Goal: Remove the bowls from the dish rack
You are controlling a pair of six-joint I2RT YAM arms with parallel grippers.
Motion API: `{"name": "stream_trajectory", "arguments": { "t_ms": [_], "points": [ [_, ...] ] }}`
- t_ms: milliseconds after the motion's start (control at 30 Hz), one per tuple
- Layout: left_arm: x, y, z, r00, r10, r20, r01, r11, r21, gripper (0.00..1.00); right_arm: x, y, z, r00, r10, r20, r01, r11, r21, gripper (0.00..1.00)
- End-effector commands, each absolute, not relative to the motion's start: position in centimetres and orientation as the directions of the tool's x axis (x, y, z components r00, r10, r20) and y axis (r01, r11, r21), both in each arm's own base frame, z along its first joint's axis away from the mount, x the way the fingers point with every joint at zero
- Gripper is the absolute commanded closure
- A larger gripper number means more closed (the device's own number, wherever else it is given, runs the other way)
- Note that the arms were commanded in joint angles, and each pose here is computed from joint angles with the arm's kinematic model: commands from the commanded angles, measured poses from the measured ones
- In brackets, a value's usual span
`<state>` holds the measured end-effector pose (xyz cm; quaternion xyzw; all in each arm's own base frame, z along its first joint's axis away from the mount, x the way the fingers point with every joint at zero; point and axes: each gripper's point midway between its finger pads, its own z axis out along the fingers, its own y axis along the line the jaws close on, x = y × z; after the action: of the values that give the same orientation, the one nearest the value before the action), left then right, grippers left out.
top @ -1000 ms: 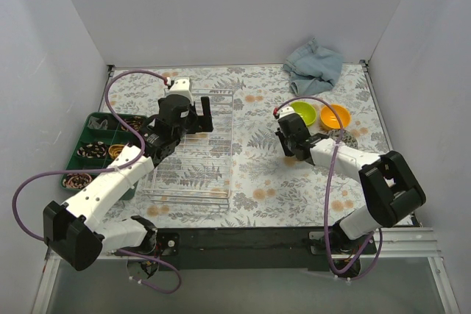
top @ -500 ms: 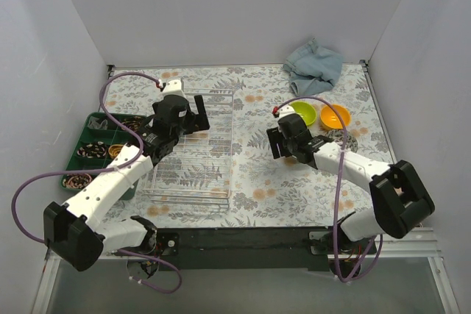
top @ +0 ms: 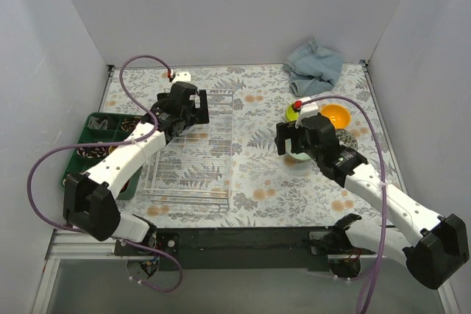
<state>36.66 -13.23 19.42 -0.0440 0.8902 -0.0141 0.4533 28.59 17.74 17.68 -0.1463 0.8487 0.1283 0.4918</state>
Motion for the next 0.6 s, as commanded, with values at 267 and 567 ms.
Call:
{"name": "stream_trajectory", "arguments": {
  "t_ms": [267,567],
  "points": [
    [39.7,-11.9,19.3,-0.637,0.181,-0.749,-0.034,0.964,0.263,0.02,26.2,14.8,18.8,-0.417,-0.098,-0.903,-0.335,0.941,0.052,0.01],
    [41.0,-12.0,15.7,-0.708,0.265,-0.655,-0.052,0.905,0.422,0.02,25.3,14.1,18.5,-0.406,-0.135,-0.904,-0.356,0.934,0.020,0.01]
  ]
}}
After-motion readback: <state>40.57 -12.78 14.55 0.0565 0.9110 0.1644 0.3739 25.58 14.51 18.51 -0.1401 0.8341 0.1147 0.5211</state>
